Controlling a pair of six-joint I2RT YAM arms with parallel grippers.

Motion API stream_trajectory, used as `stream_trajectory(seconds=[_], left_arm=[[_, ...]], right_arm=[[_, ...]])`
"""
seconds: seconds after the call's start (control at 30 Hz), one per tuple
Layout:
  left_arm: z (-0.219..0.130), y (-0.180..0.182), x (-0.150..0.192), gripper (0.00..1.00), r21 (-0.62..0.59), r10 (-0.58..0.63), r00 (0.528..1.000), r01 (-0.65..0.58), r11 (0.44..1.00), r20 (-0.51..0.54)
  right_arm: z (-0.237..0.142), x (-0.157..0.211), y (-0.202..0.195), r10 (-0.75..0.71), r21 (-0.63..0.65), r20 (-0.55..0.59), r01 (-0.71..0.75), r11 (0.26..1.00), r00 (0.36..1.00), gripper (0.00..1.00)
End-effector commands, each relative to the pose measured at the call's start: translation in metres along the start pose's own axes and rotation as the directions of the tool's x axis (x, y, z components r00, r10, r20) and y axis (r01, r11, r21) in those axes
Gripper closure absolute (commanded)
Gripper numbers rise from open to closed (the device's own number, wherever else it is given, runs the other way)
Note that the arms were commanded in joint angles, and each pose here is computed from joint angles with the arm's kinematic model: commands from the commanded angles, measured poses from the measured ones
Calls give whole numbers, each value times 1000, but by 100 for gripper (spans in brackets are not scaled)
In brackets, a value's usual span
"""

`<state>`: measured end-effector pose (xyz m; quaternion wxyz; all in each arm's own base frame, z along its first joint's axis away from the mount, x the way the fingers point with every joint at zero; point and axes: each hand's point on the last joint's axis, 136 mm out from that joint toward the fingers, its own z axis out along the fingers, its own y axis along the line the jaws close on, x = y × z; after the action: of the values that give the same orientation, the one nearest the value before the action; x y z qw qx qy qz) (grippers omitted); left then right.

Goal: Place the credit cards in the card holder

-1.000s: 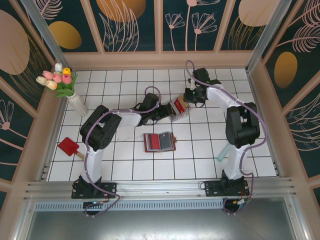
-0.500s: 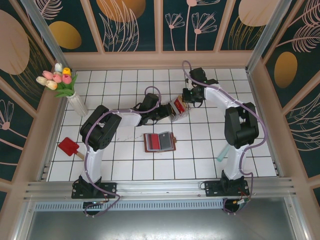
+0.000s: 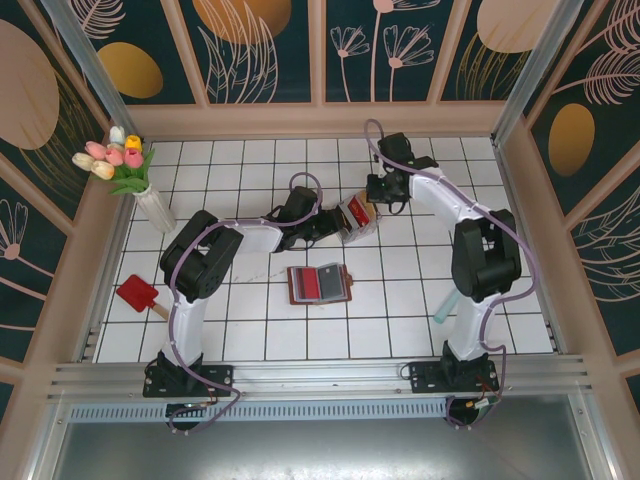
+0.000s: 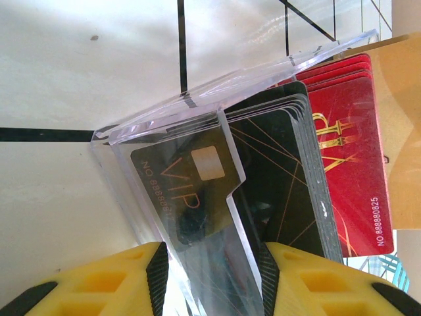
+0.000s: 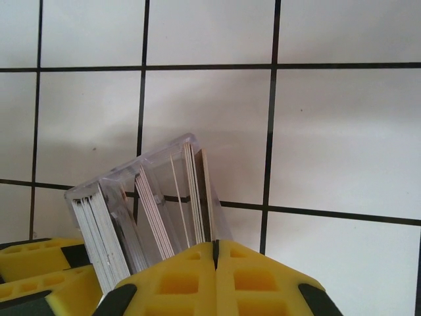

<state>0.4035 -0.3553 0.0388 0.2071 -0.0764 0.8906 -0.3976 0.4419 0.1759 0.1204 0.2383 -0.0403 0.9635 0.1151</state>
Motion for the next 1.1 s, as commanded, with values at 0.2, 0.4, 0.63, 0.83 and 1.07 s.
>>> stream_trajectory(seconds=[0.2, 0.4, 0.63, 0.83, 1.07], left_arm=[[-15, 9, 9, 53, -57, 34, 999, -36, 998, -28], [-26, -4, 2, 49, -38, 49, 999, -49, 998, -1], [-47, -26, -8, 45, 14, 61, 997, -61, 998, 48], [-86, -81, -23, 36, 246, 24, 995, -48, 968, 100], [-129, -140, -36, 31, 587, -55, 996, 5, 809, 67]], right_arm=[[-44, -21, 3, 52, -55, 106, -46, 997, 993, 100], [-56, -23, 5, 81, -96, 130, -68, 993, 988, 100], [-76, -28, 15, 122, -194, 161, -90, 977, 979, 100], [-111, -26, 49, 184, -445, 178, -88, 891, 967, 100], [-145, -19, 77, 242, -632, 163, -87, 770, 957, 100]])
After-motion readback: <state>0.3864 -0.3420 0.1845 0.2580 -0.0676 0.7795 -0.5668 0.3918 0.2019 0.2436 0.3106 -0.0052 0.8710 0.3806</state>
